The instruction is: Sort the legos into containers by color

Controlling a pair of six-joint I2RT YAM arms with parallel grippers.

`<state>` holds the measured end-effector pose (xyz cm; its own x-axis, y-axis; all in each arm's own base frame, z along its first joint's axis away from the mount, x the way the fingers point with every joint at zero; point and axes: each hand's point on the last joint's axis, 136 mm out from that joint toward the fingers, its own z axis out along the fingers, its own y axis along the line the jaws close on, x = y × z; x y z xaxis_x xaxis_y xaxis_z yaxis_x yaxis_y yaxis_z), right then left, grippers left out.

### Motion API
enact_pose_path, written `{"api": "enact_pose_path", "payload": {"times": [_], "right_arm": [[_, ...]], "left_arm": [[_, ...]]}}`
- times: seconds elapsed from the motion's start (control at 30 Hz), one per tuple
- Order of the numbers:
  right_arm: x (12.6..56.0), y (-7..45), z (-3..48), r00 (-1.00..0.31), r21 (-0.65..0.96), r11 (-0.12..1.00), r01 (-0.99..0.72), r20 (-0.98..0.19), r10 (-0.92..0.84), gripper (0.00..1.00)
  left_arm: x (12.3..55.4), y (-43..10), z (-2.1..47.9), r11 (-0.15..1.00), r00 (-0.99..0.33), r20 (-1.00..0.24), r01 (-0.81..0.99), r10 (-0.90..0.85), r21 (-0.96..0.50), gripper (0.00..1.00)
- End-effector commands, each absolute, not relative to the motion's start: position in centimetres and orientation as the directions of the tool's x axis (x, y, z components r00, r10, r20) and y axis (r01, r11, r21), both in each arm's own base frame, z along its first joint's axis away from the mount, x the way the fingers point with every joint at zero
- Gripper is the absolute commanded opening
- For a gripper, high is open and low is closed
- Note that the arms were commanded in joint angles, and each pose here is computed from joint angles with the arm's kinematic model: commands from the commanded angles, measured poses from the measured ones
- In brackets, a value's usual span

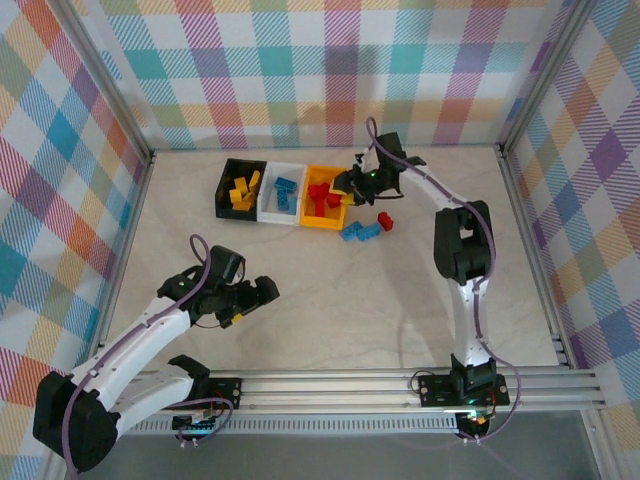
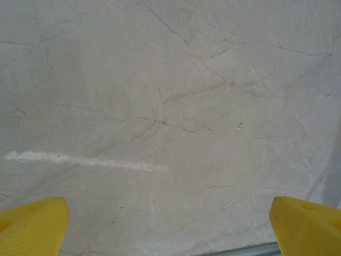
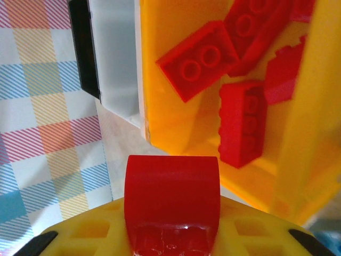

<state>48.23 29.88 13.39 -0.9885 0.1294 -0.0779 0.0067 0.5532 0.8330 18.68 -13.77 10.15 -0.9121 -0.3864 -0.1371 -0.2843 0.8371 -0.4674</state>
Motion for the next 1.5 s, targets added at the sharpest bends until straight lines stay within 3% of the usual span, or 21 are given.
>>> {"api": "enact_pose_path", "payload": {"times": [0.0,0.1,0.33,0.57,0.67,0.93,1.47], "right_arm": [[48.9,31.1,14.7,-0.99,0.852,0.523,-0.006,-0.079,0.118,0.42],[49.3,31.0,15.2,-0.988,0.845,0.534,-0.019,-0.098,0.119,0.52],[47.5,27.7,15.8,-0.986,0.73,0.683,-0.023,-0.129,0.104,0.56],[44.3,21.0,14.5,-0.982,0.433,0.9,-0.042,-0.186,0.044,0.62],[43.0,18.2,12.5,-0.988,0.274,0.959,-0.072,-0.148,-0.032,0.64],[42.4,15.2,9.4,-0.988,0.09,0.987,-0.134,-0.086,-0.126,0.65],[45.2,13.5,6.0,-0.996,0.076,0.994,-0.077,-0.047,-0.073,0.5]], "left_arm": [[18.6,-13.9,11.1,0.861,-0.929,-0.154,-0.236,-0.336,-0.451,0.97],[19.0,-14.1,11.2,0.872,-0.936,-0.157,-0.218,-0.314,-0.439,0.97],[20.3,-15.3,10.5,0.872,-0.946,-0.143,-0.2,-0.291,-0.447,0.97],[21.3,-16.5,9.4,0.867,-0.953,-0.12,-0.195,-0.277,-0.459,0.97],[21.6,-17.0,9.1,0.861,-0.954,-0.115,-0.195,-0.279,-0.469,0.97],[22.2,-17.7,9.3,0.871,-0.964,-0.105,-0.169,-0.243,-0.462,0.97],[20.8,-16.6,8.9,0.884,-0.966,-0.094,-0.178,-0.24,-0.432,0.98]]}}
